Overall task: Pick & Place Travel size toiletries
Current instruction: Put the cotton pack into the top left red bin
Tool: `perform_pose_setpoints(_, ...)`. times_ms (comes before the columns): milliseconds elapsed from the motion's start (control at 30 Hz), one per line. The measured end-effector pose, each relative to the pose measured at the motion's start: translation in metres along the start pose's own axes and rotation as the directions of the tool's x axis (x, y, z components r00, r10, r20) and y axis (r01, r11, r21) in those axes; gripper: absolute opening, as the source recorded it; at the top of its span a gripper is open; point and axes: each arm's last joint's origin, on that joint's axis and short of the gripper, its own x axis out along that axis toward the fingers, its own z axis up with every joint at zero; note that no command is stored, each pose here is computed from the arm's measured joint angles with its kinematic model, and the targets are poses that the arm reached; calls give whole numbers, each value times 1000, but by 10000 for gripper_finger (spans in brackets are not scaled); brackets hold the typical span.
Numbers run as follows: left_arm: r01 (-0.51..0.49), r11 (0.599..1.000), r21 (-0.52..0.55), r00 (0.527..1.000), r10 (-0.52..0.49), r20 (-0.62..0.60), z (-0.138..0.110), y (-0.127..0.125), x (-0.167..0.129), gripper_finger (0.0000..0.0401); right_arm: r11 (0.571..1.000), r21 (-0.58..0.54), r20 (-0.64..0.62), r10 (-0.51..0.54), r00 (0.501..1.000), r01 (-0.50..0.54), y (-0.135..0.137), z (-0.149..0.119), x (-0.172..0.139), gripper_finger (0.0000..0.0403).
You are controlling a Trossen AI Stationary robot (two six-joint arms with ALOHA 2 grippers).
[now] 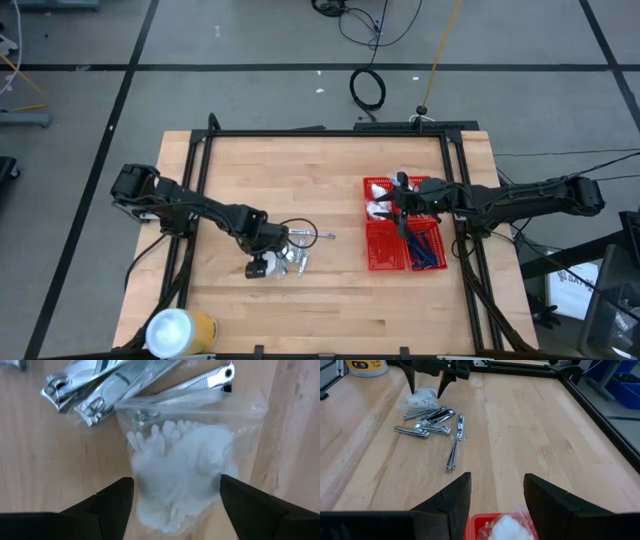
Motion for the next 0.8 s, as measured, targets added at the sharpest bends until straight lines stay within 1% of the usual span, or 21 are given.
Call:
perform_pose_setpoints(100, 28, 1000, -2, 1000, -28, -14, -1, -1, 0, 235, 1000, -1, 0, 0, 1000, 0, 0, 0, 0, 169)
perform_pose_setpoints(267, 83, 996, 18, 996, -83, -39, -2, 1, -1, 111, 1000, -2, 0, 0, 1000, 0, 0, 0, 0, 169)
perform_pose_setpoints(367, 122, 992, -27, 988, -124, -92, -3, 8, -7, 36, 1000, -2, 0, 0, 1000, 0, 0, 0, 0, 169)
perform_pose_setpoints(400, 119, 991, -53, 986, -125, -110, -3, 11, -11, 19, 1000, -2, 0, 0, 1000, 0, 0, 0, 0, 169)
perform_pose_setpoints(433, 109, 990, -86, 984, -120, -130, -2, 14, -16, 11, 1000, -2, 0, -2, 1000, 2, 0, 0, 0, 169)
perform_pose_setpoints(500, 52, 991, -121, 987, -69, -144, -1, 17, -28, 13, 1000, -2, -2, -22, 1000, 22, -1, 0, 0, 169)
perform_pose_setpoints(567, -23, 996, -86, 992, 12, -123, 6, 17, -40, 15, 998, 8, -5, -55, 998, 55, -2, 0, 0, 169)
perform_pose_setpoints(633, -78, 997, -10, 994, 77, -76, 15, 14, -54, 9, 996, 18, -8, -86, 996, 86, -2, 0, 0, 169)
perform_pose_setpoints(700, -152, 985, 81, 988, 150, 27, 28, 10, -73, 4, 993, 20, -11, -112, 994, 112, -3, 0, 0, 169)
perform_pose_setpoints(733, -208, 970, 125, 975, 196, 104, 37, 8, -82, 5, 992, 20, -12, -125, 992, 125, -4, 0, 0, 169)
perform_pose_setpoints(767, -278, 947, 163, 952, 248, 181, 45, 7, -90, 8, 991, 20, -12, -132, 991, 132, -4, 0, 0, 169)
perform_pose_setpoints(800, -353, 916, 192, 914, 293, 280, 55, 5, -99, 12, 991, 21, -10, -133, 991, 133, -4, 0, 0, 169)
